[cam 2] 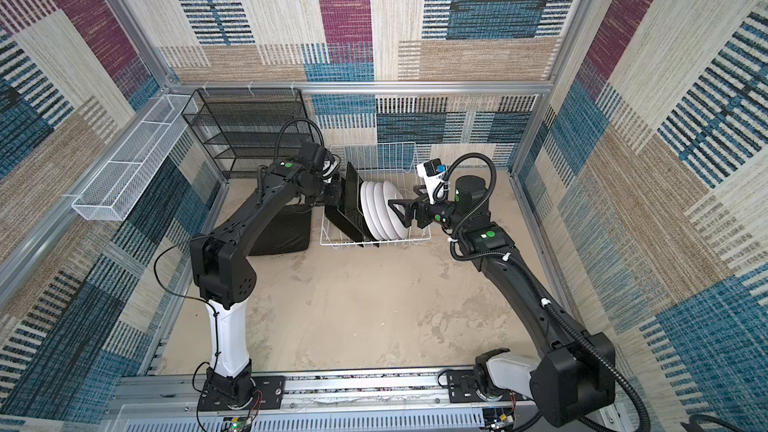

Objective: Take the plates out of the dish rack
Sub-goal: 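Close the left gripper on the next dark plate's top rim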

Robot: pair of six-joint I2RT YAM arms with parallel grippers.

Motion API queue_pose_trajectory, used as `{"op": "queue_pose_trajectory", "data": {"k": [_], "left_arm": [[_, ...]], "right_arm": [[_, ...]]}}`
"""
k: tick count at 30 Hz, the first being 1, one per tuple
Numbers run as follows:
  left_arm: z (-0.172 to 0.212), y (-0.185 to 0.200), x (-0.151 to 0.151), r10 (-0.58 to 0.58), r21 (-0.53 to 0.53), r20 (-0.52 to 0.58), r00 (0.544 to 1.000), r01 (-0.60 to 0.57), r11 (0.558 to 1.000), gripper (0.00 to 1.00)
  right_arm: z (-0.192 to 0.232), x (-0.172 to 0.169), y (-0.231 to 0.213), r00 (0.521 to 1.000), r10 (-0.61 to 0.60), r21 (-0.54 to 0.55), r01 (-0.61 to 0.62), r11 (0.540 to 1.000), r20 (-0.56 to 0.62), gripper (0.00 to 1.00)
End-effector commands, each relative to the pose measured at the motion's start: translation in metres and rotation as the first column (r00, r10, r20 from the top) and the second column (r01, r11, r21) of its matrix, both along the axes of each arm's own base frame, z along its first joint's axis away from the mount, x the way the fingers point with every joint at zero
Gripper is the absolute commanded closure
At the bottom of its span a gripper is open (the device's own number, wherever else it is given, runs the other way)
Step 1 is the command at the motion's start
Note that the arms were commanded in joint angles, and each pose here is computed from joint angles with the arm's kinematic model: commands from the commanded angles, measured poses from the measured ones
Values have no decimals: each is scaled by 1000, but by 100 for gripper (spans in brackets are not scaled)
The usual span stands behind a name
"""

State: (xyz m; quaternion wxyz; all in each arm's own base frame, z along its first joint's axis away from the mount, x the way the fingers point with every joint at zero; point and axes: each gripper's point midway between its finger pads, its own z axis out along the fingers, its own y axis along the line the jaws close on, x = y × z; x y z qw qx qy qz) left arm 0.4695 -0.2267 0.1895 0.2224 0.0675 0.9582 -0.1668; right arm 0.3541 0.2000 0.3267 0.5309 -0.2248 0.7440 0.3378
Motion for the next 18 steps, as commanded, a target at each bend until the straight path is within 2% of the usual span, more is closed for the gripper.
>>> {"op": "queue_pose_trajectory", "data": {"k": [1, 18], "left_arm": [[-16, 5, -5, 13, 38, -46, 999, -11, 999, 67], [-23, 9, -8, 80, 35, -84, 993, -77, 996, 97]], "right_arm": [[1, -2, 1, 1000, 3, 12, -3, 1000, -1, 1], [-1, 0, 2, 1000, 5, 10, -5, 1000, -11, 1]]}}
